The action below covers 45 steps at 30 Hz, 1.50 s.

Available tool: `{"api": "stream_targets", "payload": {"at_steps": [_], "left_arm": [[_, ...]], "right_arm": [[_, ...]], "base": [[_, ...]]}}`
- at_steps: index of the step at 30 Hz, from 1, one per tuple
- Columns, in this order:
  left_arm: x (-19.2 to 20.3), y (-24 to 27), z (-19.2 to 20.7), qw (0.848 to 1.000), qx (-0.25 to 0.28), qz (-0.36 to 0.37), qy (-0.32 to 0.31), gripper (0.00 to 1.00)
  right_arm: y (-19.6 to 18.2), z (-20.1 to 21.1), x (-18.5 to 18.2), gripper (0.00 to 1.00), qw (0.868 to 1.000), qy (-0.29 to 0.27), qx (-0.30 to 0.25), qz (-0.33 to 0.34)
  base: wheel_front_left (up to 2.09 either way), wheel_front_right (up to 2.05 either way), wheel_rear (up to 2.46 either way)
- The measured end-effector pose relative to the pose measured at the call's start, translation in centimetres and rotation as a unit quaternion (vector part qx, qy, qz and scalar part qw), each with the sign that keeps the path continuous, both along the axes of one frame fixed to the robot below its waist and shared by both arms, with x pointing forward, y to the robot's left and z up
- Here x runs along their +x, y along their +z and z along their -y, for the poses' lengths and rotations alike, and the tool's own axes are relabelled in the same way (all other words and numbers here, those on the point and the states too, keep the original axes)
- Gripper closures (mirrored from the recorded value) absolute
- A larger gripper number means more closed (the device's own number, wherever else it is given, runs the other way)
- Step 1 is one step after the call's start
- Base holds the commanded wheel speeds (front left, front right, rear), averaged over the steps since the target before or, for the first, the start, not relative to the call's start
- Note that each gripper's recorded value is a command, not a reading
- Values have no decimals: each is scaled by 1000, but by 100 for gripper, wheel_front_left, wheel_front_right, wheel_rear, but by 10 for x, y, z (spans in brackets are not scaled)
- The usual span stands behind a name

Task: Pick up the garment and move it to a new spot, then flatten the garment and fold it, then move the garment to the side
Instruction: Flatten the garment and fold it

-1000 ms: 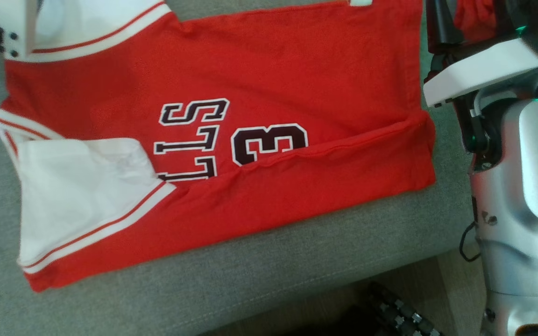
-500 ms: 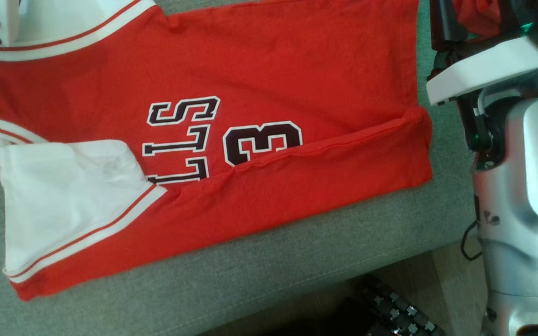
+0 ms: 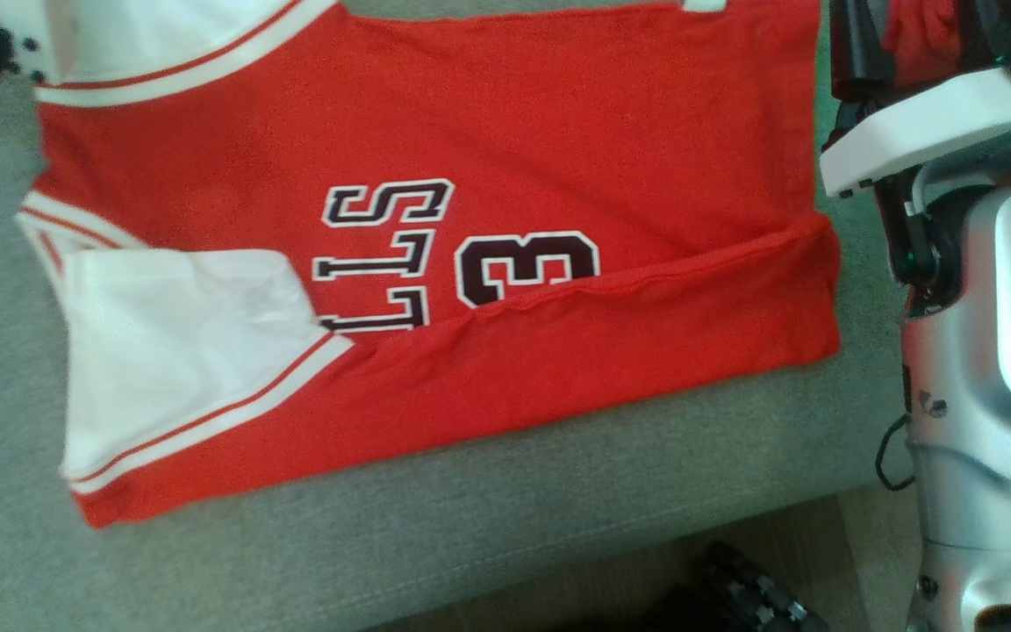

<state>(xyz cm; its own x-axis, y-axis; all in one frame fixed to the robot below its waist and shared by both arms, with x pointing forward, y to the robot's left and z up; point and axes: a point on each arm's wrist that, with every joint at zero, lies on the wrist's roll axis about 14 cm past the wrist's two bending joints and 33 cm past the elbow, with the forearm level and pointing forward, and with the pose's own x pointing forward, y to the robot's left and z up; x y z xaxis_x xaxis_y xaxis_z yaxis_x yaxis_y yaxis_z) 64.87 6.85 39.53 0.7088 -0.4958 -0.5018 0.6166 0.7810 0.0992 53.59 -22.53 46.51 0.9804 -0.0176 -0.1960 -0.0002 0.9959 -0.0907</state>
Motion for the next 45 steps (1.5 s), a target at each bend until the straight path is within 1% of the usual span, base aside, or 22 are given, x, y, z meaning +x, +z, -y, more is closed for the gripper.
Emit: {"api": "stream_targets", "payload": {"at_steps": [5,9,13,17,23,26,31,33,37,39,42,45], "left_arm": [[-8,29,-5,999,-9,42,-9,100],[-21,46,-10,998,-24,56,-10,100],[-35,51,-18,998,-21,60,-15,100],[-45,52,-23,998,-23,55,-15,100],[-50,44,-25,999,-21,45,-19,100],[-51,41,-26,999,-20,42,-19,100],[-50,40,-26,999,-25,41,-17,100],[-50,39,-27,999,-25,39,-15,100],[-47,35,-30,999,-24,37,-8,100],[-45,34,-32,999,-25,39,-4,100],[-40,32,-36,999,-26,45,5,100],[-30,35,-41,998,-27,60,18,100]], "right_arm": [[-12,-9,0,0,999,3,19,-37],[-26,-20,0,0,996,10,43,-74],[-53,-20,-7,0,988,7,62,-138],[-75,-17,-10,0,981,6,57,-186],[-82,-12,4,0,978,5,48,-204],[-93,-10,2,0,973,2,47,-226],[-100,-6,-1,0,969,-1,47,-243],[-99,-7,2,100,967,0,51,-249],[-98,-11,4,100,966,7,54,-251],[-96,-12,7,100,968,9,59,-244],[-86,-13,18,100,974,14,60,-216],[-68,-14,37,100,982,19,56,-179]], "base": [[0,0,0],[0,0,0],[0,0,0],[0,0,0],[0,0,0],[0,0,0],[0,0,0],[0,0,0],[0,0,0],[0,0,0],[0,0,0],[0,0,0]]}}
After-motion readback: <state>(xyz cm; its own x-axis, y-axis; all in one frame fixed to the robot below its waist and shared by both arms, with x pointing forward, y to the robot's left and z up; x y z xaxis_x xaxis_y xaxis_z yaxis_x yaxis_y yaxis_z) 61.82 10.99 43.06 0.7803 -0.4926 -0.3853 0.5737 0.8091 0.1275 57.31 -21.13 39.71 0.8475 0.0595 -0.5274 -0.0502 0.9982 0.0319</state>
